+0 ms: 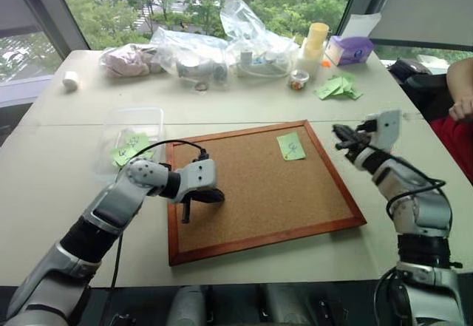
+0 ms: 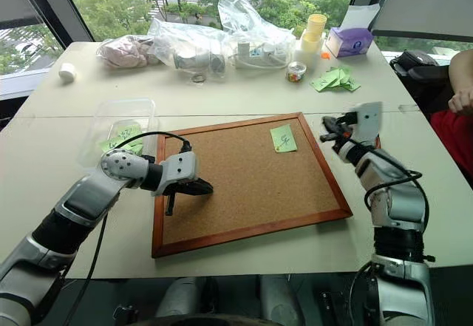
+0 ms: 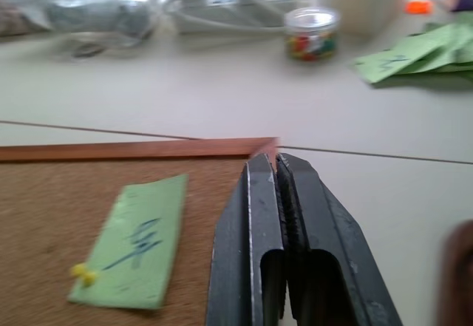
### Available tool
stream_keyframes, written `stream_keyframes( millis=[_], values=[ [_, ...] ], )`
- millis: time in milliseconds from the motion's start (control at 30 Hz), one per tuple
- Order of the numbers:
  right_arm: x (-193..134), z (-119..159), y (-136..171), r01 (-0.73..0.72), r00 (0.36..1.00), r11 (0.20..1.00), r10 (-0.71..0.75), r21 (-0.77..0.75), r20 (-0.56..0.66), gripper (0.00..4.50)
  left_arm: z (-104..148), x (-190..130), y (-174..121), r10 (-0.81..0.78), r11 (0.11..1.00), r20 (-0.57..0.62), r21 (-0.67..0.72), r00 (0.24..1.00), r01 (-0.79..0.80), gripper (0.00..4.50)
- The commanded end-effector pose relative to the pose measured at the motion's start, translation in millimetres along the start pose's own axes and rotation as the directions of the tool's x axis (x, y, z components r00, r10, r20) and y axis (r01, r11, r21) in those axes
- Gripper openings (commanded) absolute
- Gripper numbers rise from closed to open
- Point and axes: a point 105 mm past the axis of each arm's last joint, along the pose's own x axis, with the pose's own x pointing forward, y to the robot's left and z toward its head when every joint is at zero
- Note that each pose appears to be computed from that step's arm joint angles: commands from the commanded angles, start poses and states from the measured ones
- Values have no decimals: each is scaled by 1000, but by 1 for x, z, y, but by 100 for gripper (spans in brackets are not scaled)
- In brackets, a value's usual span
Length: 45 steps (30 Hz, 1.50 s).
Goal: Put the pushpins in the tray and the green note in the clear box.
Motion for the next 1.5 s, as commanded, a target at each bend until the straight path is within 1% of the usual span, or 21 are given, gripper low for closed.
stream_keyframes(
  millis=[33,200,300,400,500,600,633,667,700,767,967,1033,1100,1133,1200,1267,1400,1500],
  values=[
    [-2,2,-27,111,994,993,-112,-49,-15,5,2,-8,9,26,1000,-6,16,1000,-26,0],
    [-1,-4,-42,153,986,986,-156,-63,-53,5,7,-9,13,27,999,-1,35,1000,-27,0],
    [0,-13,-50,177,979,983,-182,-52,-93,5,7,-6,10,20,999,3,35,1000,-20,0],
    [0,-16,-54,193,975,979,-198,-58,-102,5,6,-4,7,14,999,3,30,1000,-14,0],
    [-1,-17,-57,203,973,978,-207,-52,-100,80,5,-4,6,14,1000,2,26,1000,-14,0],
    [-2,-18,-59,208,972,977,-213,-51,-103,222,4,-4,6,16,1000,2,24,1000,-16,0],
    [-2,-18,-59,210,971,976,-214,-51,-104,287,4,-4,7,17,1000,2,23,1000,-17,0],
    [-2,-18,-59,211,971,976,-215,-44,-103,323,4,-4,7,17,1000,2,22,1000,-17,0],
    [-1,-18,-59,212,971,976,-215,-40,-102,371,4,-4,7,18,1000,2,21,1000,-18,0],
    [-2,-18,-60,214,971,976,-217,-34,-103,444,4,-3,7,18,1000,3,19,1000,-18,0],
    [-3,-17,-63,227,969,973,-229,-30,-94,444,5,-3,6,18,1000,6,17,1000,-18,0],
    [-4,-9,-66,246,967,968,-248,-48,-52,444,4,-3,7,19,1000,6,16,1000,-19,0],
    [0,11,-32,75,997,993,-74,-86,21,444,4,-4,7,18,1000,5,17,1000,-18,0],
    [0,14,-9,-36,999,994,39,-105,26,444,4,-4,7,18,1000,4,17,1000,-18,0],
    [-4,10,31,-227,974,966,228,-122,-6,444,4,-5,7,17,1000,3,19,1000,-17,0],
    [-12,0,63,-367,930,922,362,-126,-58,444,4,-6,8,17,1000,1,21,1000,-17,0],
    [-20,-22,105,-511,857,855,500,-91,-124,444,4,-6,11,22,999,-1,25,1000,-22,0],
    [-18,-33,120,-545,834,836,534,-57,-140,444,4,-5,10,21,999,-1,26,1000,-21,0]
  ],
)
